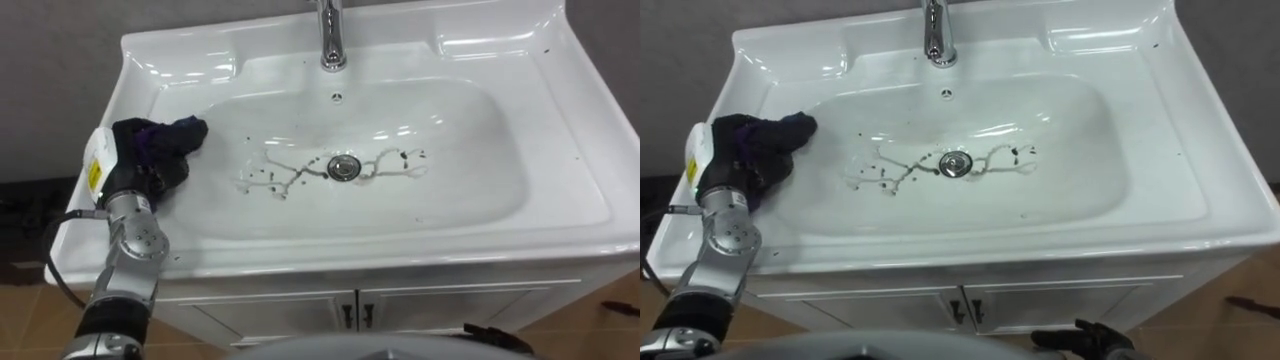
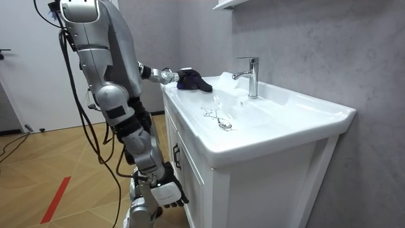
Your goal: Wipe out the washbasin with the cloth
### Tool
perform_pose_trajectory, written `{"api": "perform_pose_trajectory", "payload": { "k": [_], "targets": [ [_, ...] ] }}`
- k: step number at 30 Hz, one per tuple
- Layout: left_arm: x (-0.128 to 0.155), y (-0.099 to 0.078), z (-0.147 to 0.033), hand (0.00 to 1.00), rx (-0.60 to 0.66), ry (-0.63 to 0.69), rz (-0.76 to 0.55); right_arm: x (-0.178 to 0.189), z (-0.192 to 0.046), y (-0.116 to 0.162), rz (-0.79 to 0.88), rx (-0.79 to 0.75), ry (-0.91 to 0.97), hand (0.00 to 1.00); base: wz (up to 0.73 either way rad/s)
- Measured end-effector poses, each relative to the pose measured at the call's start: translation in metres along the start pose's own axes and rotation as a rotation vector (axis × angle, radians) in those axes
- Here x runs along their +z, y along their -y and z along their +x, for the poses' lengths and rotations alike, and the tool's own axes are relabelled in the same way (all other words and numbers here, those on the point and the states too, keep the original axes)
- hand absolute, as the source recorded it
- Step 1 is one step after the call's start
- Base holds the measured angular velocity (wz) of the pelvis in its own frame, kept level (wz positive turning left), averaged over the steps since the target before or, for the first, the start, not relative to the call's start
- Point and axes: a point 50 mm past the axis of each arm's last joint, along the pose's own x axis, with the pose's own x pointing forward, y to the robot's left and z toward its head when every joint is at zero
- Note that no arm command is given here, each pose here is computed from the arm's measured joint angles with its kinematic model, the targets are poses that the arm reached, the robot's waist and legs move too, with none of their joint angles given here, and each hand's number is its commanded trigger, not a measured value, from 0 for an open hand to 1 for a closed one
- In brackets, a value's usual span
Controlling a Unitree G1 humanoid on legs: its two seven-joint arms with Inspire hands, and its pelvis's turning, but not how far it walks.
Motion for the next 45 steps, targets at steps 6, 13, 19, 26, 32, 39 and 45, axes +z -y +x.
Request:
{"api": "perform_pose_trajectory", "payload": {
  "k": [6, 13, 19, 26, 32, 39, 45],
  "targets": [
    [-0.001, -0.002, 0.001, 1.00, 0.009, -0.011, -0.018, 0.000, 0.000, 0.000, -0.001, -0.001, 0.001, 0.00, 0.00],
    [-0.003, -0.004, 0.001, 1.00, 0.021, -0.045, -0.108, 0.001, 0.000, 0.000, -0.006, -0.001, 0.006, 0.00, 0.00],
    [-0.004, -0.006, 0.002, 1.00, 0.006, -0.055, -0.164, 0.001, 0.000, 0.000, -0.004, 0.000, 0.005, 0.00, 0.01],
    [0.000, -0.006, 0.005, 1.00, -0.008, -0.069, -0.282, 0.001, 0.000, -0.001, 0.003, 0.004, 0.010, 0.00, 0.08],
    [0.009, -0.011, 0.002, 1.00, -0.010, -0.023, -0.322, 0.003, 0.001, -0.002, -0.004, 0.010, 0.015, 0.00, 0.01],
    [0.024, -0.014, -0.002, 1.00, -0.008, 0.025, -0.348, 0.007, 0.002, -0.010, -0.024, 0.032, 0.047, 0.00, 0.07],
    [0.038, -0.019, -0.004, 1.00, -0.039, 0.079, -0.359, 0.007, 0.003, -0.013, -0.011, 0.047, 0.057, 0.00, 0.13]
  ]
}}
